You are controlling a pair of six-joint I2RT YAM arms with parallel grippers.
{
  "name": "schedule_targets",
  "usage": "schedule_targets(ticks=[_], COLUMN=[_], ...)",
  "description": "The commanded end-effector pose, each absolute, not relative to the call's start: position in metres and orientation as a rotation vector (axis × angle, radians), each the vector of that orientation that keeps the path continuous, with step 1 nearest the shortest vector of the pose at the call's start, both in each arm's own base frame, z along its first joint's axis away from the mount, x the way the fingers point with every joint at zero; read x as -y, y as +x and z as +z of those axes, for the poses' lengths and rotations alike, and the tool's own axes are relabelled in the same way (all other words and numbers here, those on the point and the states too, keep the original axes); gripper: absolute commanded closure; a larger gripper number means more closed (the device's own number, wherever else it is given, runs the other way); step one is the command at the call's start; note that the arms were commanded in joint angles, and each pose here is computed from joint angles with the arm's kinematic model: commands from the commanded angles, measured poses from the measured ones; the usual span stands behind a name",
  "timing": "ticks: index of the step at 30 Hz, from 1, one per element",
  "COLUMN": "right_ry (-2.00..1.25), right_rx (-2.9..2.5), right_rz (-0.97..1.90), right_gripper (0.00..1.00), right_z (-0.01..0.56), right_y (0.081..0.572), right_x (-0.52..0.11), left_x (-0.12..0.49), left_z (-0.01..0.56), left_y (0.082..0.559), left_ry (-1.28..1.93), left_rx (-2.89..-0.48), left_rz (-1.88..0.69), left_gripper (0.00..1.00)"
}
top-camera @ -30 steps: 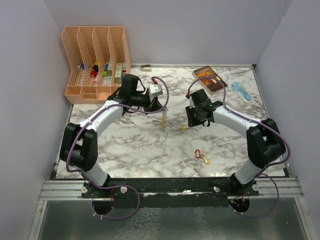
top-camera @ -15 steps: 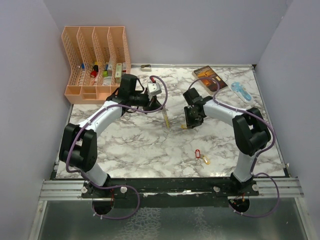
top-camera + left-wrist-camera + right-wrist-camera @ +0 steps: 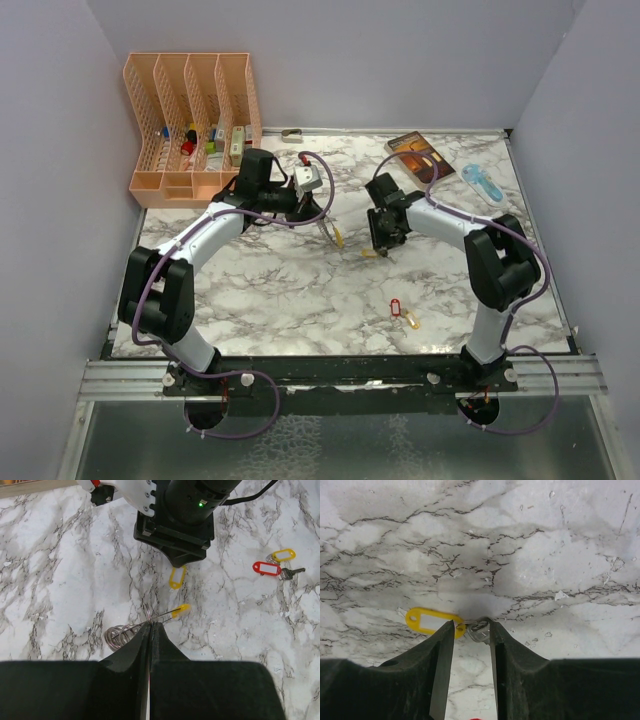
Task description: Put the keys on the keyring
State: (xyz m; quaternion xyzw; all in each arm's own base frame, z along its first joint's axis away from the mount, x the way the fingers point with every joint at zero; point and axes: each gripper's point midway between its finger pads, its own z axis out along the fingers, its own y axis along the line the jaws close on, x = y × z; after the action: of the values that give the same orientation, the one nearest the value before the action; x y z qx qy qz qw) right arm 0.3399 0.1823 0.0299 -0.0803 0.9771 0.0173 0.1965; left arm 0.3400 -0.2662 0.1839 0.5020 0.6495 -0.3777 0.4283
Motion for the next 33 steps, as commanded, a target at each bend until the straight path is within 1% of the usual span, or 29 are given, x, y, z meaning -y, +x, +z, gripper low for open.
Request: schedule_targets(ticks=[1, 6, 11, 13, 16, 19, 23, 28, 33], right_ry=[-0.273, -0.311, -0.312, -0.303, -0.291, -0.280, -0.274, -0.280, -0.298], right_rx=[-2.692, -2.715, -2.735, -2.739, -2.748, -2.751, -2.736, -2.701, -2.689], right_rz=[0.055, 0.096, 0.097, 0.097, 0.085, 0.075, 0.076, 0.092, 0.080], right_gripper=[0.64, 0.64, 0.68, 0.71, 0.80, 0.82, 0.81, 0.73, 0.72], right_z=[0.023, 0.014, 0.009, 0.009, 0.009, 0.011, 0.018, 0.033, 0.039], right_y=[0.355, 0.352, 0.345, 0.342, 0.339, 0.336, 0.335, 0.335, 0.333], right_x=[-0.191, -0.197, -0.194, -0.193, -0.190, -0.187, -0.185, -0.185, -0.181], left_x=[0.263, 0.263, 0.263, 0.263, 0.263, 0.263, 0.262, 0.262, 0.263], left_z=[0.200, 0.199, 0.198, 0.198, 0.198, 0.197, 0.197, 0.197, 0.197], left_y=[0.340, 0.340, 0.340, 0.340, 0.340, 0.341, 0.341, 0.342, 0.342], left_ry=[1.246, 1.244, 1.244, 1.243, 1.244, 1.242, 1.242, 1.239, 1.239], left_rx=[-1.572, -1.576, -1.575, -1.576, -1.574, -1.577, -1.579, -1.581, -1.582], left_rz=[-0.921, -0.925, -0.927, -0.929, -0.929, -0.928, -0.929, -0.928, -0.929], left_gripper=[1.00, 1.00, 1.00, 1.00, 1.00, 1.00, 1.00, 1.00, 1.00])
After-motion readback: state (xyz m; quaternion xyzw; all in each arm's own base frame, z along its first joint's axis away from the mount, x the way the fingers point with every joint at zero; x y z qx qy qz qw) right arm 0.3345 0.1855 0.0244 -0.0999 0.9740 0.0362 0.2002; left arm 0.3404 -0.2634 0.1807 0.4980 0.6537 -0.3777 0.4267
